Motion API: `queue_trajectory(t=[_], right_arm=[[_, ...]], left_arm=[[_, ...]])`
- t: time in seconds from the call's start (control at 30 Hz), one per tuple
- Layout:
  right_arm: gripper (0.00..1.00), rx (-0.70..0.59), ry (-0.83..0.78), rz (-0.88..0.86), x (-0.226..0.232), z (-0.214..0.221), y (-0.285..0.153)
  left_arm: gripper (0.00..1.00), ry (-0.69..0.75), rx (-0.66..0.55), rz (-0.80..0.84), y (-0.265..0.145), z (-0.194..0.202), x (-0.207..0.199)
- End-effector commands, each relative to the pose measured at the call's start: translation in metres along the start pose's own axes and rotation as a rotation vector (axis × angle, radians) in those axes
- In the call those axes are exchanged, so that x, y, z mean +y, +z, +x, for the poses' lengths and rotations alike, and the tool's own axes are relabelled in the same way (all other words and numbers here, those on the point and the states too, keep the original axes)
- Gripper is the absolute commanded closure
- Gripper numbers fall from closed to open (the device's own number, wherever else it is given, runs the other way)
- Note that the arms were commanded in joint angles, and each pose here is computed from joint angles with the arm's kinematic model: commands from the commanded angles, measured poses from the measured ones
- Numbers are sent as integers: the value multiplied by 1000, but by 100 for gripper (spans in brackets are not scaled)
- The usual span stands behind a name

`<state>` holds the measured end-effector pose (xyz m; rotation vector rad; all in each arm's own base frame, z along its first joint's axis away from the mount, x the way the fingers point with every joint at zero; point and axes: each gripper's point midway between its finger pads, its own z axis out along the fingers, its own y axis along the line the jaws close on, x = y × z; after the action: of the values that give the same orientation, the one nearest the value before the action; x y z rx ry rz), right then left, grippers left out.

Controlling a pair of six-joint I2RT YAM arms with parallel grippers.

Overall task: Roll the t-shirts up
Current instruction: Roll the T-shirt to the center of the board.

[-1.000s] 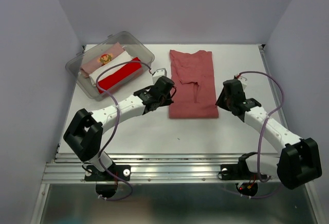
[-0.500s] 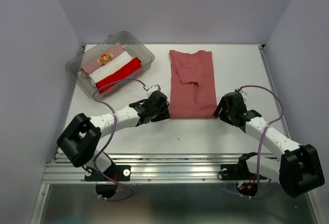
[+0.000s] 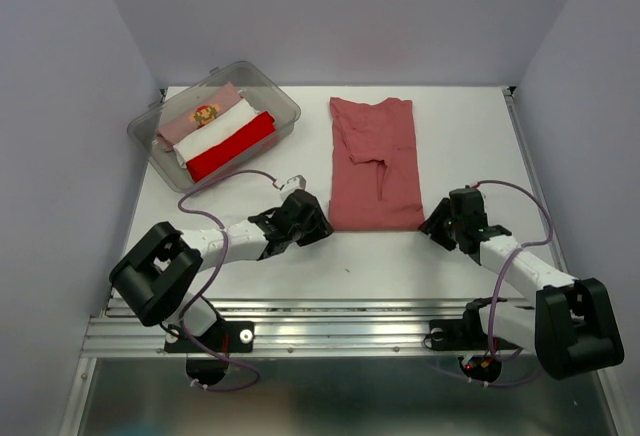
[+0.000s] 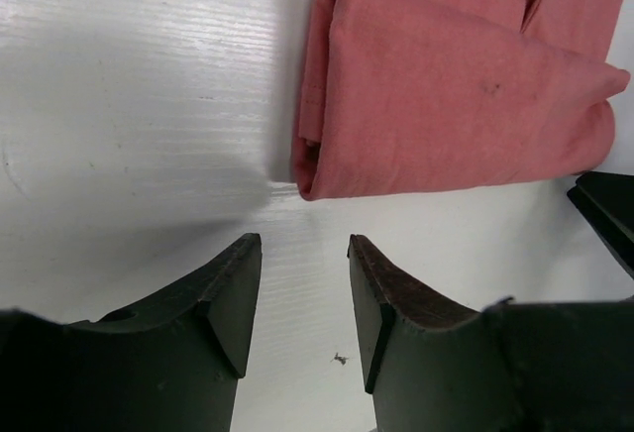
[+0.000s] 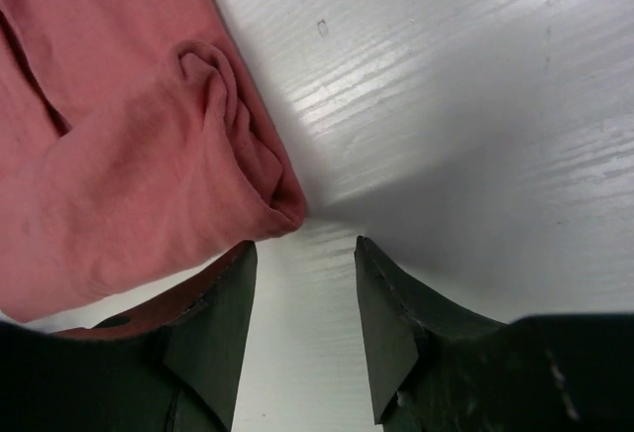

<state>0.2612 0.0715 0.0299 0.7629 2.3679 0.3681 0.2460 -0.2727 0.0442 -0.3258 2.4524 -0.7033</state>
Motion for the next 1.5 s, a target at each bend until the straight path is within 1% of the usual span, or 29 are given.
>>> queue_trajectory(t=[0.0,0.07,0.17,0.27,0.3,0.33,0.37,0.4,0.47,0.5,0.57,0.67,0.7,0.77,0.8,0.83,0.9,1.07,1.27,1.47], right_arm=[[50,-35,10,-86,19,-11,4],[49,-47,12,-87,19,-15,6],[49,-21,6,-109,23,-11,10],[53,-12,5,-102,21,-9,16],[55,-7,3,-99,20,-8,17],[59,-5,3,-97,20,-8,18],[60,-3,1,-95,20,-7,18],[65,2,1,-93,19,-6,19],[69,4,1,-92,19,-6,19],[73,5,1,-91,19,-5,19],[76,6,1,-92,18,-4,19],[83,8,3,-95,18,-3,18],[87,6,4,-99,19,-4,18],[90,3,4,-102,19,-4,17],[92,-1,4,-109,21,-5,15],[96,2,1,-106,20,-5,15],[99,0,-5,-102,20,-6,12],[99,12,-33,-100,18,-4,-2],[99,57,-12,-143,19,10,-22],[99,132,20,-108,3,34,-34]], left_arm=[[50,-44,-51,70,2,-12,-18],[50,-45,-55,74,4,-12,-19],[51,-47,-60,84,10,-13,-20],[54,-43,-44,69,17,-11,-18],[56,-43,-41,64,19,-10,-17],[56,-42,-40,63,20,-10,-17],[57,-42,-39,62,21,-10,-17],[57,-42,-39,55,22,-10,-16],[57,-43,-38,45,23,-9,-13],[57,-45,-39,42,25,-10,-12],[58,-44,-42,49,26,-12,-16],[65,-38,-38,48,31,-13,-18],[72,-36,-29,42,34,-11,-17],[80,-35,-26,43,36,-11,-18],[93,-36,-20,37,38,-9,-17],[100,-39,-18,39,38,-9,-18],[100,-40,-16,36,35,-9,-17],[100,-41,-12,33,24,-10,-16],[100,-35,44,52,1,3,-13],[100,-28,78,41,-17,14,-9]])
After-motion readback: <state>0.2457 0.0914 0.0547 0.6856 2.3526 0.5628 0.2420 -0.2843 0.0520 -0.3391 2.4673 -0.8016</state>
